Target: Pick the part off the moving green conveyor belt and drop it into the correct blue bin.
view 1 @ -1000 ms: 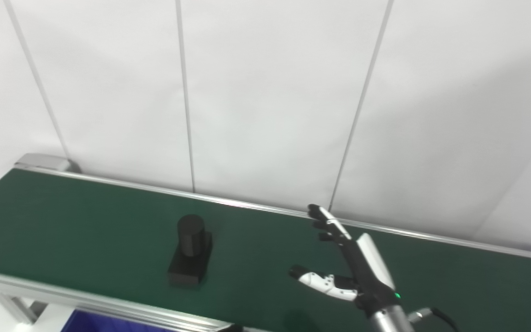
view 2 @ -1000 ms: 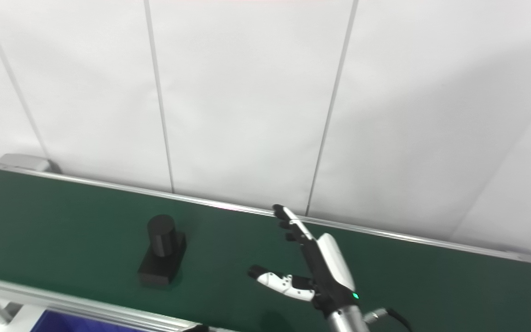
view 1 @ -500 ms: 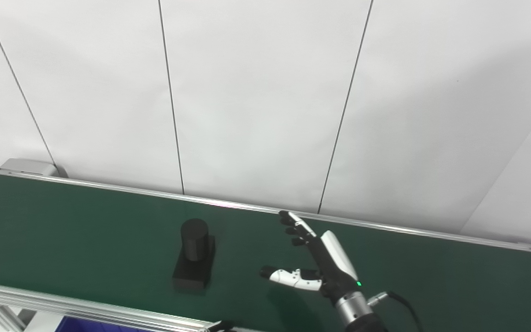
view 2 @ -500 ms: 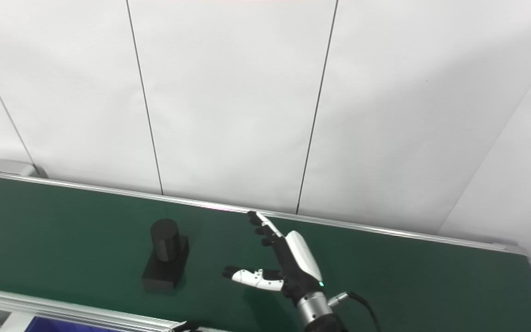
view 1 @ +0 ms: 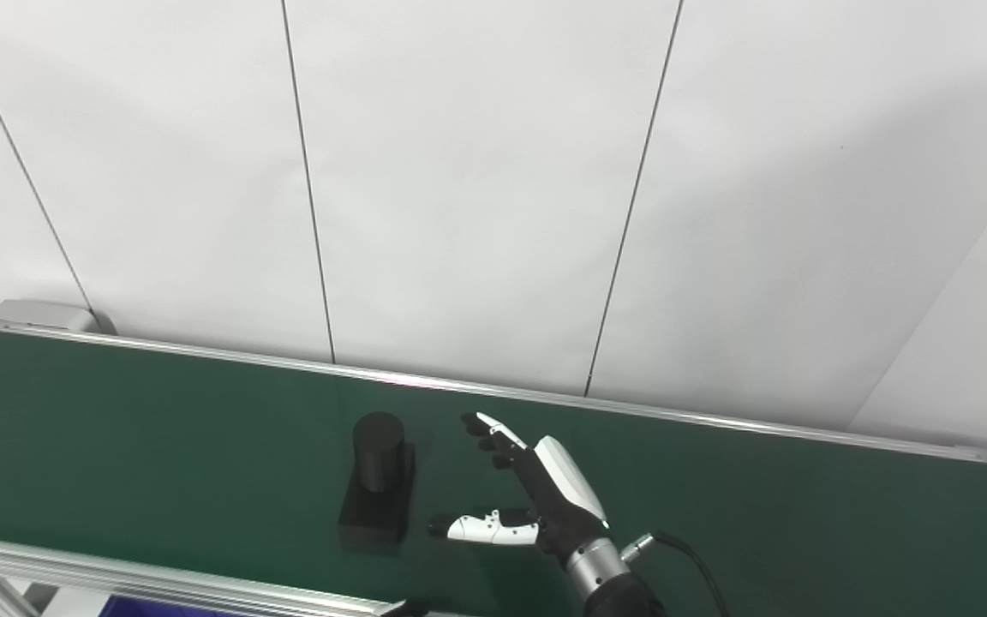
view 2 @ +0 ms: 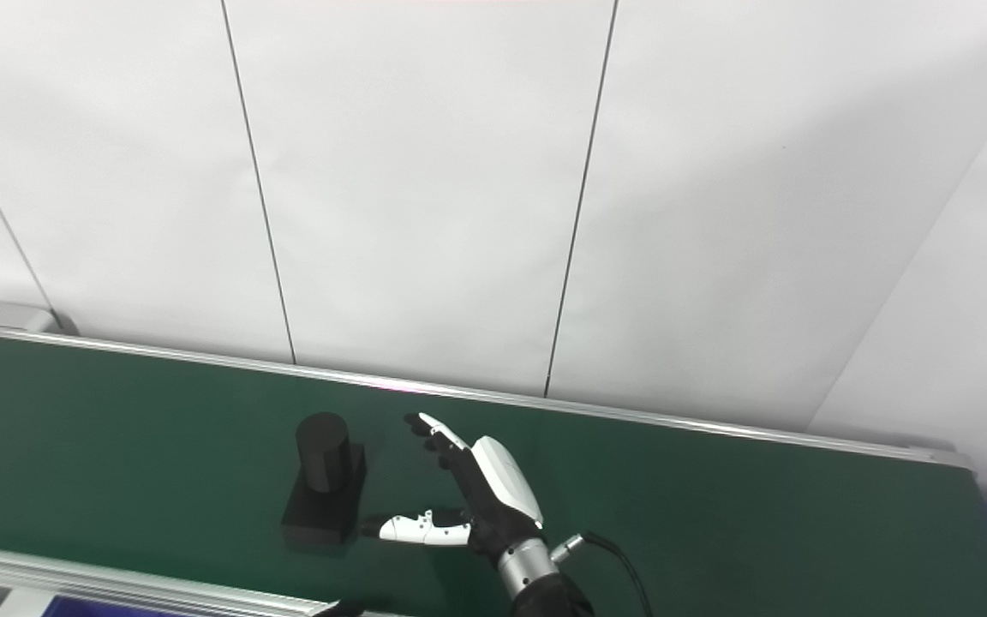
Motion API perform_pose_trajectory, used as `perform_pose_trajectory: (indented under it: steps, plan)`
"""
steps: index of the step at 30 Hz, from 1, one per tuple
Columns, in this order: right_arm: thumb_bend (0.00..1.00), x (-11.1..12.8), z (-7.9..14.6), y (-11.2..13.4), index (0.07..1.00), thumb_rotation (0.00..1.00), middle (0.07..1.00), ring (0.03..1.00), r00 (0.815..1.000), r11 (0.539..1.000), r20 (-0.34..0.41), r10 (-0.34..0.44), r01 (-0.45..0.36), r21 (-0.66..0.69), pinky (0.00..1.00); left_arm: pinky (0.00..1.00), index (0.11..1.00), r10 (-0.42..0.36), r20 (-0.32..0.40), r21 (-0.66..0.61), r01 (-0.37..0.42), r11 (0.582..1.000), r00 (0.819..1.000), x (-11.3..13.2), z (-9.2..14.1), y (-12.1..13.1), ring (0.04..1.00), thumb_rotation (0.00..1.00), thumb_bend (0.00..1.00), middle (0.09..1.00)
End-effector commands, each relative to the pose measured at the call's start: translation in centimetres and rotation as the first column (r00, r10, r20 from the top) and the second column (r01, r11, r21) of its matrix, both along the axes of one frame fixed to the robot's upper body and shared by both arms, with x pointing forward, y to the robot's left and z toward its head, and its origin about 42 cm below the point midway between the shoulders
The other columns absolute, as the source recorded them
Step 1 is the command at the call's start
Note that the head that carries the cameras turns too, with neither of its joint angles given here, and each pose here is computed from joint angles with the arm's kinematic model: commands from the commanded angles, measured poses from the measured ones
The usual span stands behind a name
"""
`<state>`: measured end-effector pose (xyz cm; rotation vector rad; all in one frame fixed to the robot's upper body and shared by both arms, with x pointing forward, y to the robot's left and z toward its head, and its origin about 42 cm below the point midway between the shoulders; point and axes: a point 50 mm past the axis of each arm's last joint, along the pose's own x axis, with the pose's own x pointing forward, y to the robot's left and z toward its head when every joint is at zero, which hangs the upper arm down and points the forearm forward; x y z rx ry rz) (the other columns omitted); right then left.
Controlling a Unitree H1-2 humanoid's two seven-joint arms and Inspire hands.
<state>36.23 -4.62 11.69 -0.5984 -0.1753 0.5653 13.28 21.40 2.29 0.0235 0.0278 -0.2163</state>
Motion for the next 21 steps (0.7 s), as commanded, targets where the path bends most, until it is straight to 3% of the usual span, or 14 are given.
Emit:
perform_pose_trajectory:
  steps: [1,12,21]
  plan:
    - [0.83,0.8,2.7,2.0,0.898,0.48,0.882,0.864,0.993,0.997,0.113,0.042,-0.049,0.056,0.8,0.74,0.816,-0.007,0.055,-0.019,0.008,1.0,0.998,0.0,0.9,-0.3,0.772,0.74,0.81,0.787]
    - [0.84,1.4,2.3,3.2,0.884,0.42,0.885,0.869,0.994,0.996,0.099,0.049,-0.055,0.064,0.81,0.74,0.814,-0.01,0.057,-0.028,0.012,1.0,0.998,-0.3,1.0,-0.8,0.772,0.74,0.82,0.787]
    - [0.82,2.4,1.9,3.7,0.877,0.42,0.877,0.859,0.995,0.999,0.098,0.004,-0.008,0.041,0.79,0.73,0.813,-0.014,0.052,-0.03,0.016,0.999,0.999,-0.3,0.9,-1.1,0.772,0.73,0.82,0.788]
